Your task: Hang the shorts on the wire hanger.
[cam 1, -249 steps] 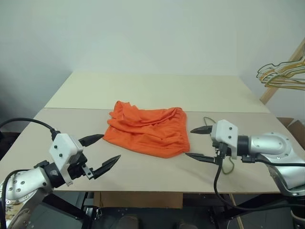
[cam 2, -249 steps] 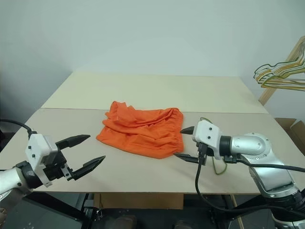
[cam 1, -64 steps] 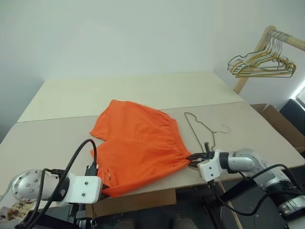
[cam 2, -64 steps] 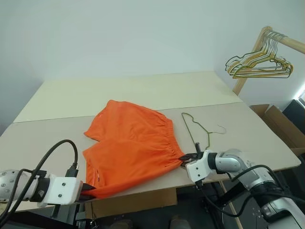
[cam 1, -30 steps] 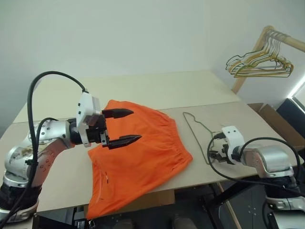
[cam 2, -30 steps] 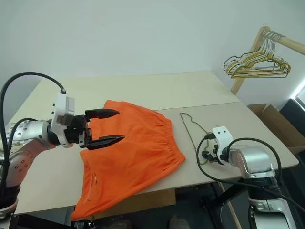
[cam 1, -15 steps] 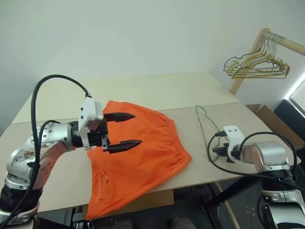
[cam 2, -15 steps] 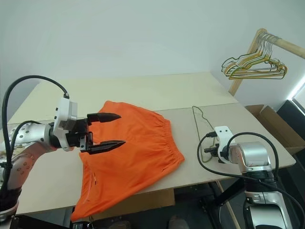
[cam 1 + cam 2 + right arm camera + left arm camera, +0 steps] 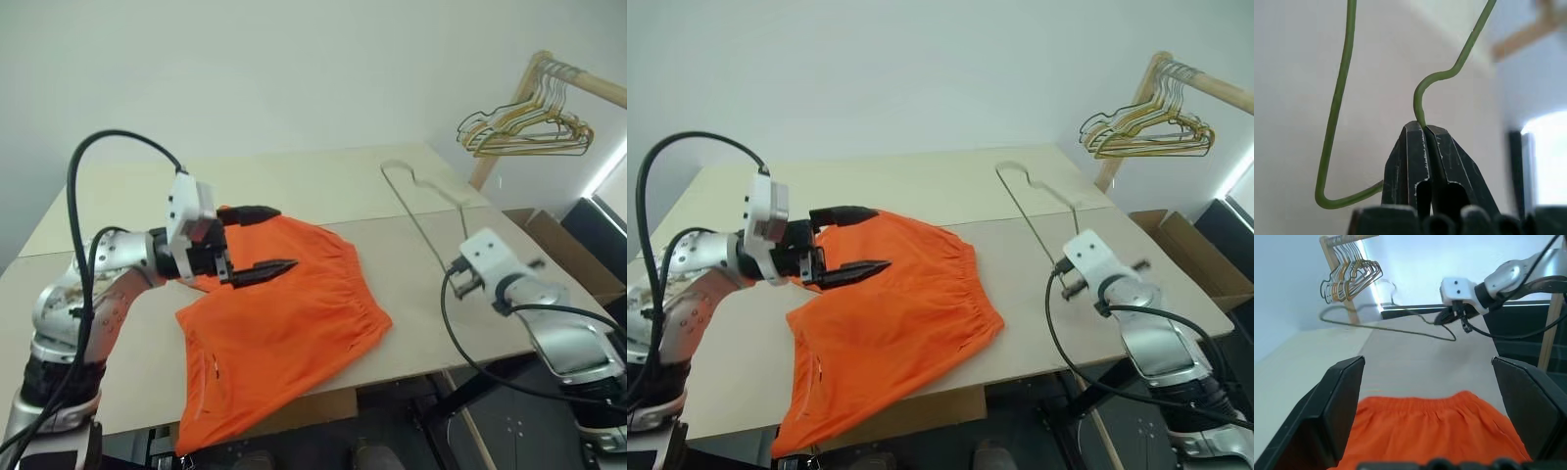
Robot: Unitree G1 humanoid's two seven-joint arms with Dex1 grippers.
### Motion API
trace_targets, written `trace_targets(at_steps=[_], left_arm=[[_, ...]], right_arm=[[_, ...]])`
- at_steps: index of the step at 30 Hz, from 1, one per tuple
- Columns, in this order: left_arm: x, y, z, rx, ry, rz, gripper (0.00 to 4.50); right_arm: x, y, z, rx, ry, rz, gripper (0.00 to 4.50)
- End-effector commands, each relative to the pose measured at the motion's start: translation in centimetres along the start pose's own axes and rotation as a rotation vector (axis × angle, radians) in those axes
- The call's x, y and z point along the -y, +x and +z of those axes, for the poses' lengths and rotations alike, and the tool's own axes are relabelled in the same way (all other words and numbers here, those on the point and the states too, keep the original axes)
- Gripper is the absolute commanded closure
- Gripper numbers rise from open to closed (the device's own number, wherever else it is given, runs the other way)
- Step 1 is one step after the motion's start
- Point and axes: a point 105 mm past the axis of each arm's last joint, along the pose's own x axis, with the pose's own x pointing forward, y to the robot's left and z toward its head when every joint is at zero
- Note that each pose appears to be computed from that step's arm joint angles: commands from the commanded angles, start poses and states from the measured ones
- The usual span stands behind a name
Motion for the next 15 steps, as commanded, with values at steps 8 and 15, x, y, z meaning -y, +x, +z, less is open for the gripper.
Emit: trace_targets(at_steps=[8, 15], left_arm=[[-5.2, 0.4, 1.6, -0.046, -0.077, -0.022, 0.0], [-4.3, 2.5, -1.3, -0.27, -0.115, -0.214, 0.0]], right_arm=[[1.4, -1.7, 6.4, 0.544, -0.869, -0.137, 4.43], [1.7, -1.6, 9.3, 0.716, -0.994, -0.172, 4.43]])
